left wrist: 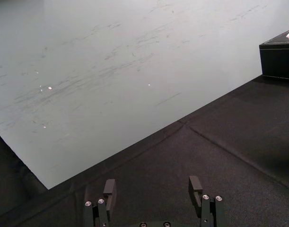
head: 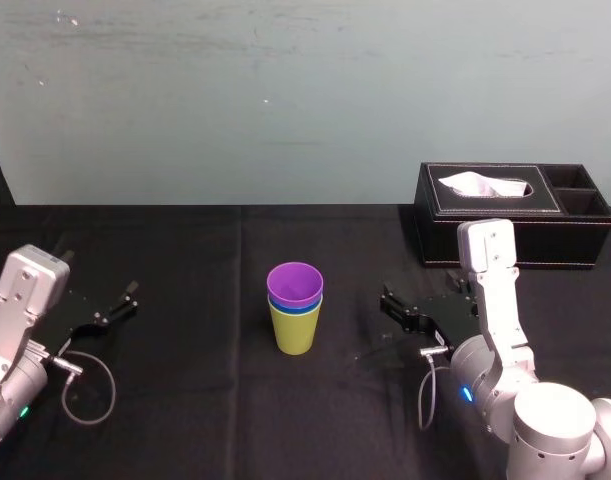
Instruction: Stack the three plastic cups sequentially using one hand.
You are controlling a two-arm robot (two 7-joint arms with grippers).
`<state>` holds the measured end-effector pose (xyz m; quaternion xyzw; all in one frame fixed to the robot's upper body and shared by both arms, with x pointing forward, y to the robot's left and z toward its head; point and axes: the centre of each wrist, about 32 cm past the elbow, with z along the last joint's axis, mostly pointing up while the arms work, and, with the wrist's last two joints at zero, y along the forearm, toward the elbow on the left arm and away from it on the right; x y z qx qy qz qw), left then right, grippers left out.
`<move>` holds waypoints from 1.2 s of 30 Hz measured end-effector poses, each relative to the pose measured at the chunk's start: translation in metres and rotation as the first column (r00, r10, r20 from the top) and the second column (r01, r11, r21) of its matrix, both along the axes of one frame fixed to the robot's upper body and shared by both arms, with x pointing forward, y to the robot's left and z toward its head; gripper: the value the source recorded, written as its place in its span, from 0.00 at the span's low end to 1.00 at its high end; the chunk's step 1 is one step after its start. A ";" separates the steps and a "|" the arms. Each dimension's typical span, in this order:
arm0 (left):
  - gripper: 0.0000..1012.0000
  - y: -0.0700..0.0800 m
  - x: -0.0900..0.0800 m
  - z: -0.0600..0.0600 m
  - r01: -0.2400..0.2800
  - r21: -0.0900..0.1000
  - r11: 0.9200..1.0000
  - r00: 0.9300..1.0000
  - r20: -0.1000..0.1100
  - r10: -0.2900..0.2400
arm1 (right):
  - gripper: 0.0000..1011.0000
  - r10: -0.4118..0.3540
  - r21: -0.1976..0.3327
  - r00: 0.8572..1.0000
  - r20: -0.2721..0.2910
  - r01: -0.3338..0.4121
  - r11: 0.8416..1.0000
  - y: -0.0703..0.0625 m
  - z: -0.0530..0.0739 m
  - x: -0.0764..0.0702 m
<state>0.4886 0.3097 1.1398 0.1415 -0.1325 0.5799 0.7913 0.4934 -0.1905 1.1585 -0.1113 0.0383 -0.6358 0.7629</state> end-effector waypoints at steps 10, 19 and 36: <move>0.99 0.000 0.000 0.000 0.000 0.000 1.000 1.000 0.000 0.000 | 0.99 0.001 0.000 1.000 0.000 -0.001 1.000 0.000 0.000 0.000; 0.99 0.000 0.000 0.000 0.000 0.000 1.000 1.000 0.000 0.000 | 0.99 0.001 0.001 1.000 0.000 -0.001 1.000 0.000 0.000 0.000; 0.99 0.000 0.000 0.000 0.000 0.000 1.000 1.000 0.000 0.000 | 0.99 0.001 0.001 1.000 0.000 -0.001 1.000 0.000 0.000 0.000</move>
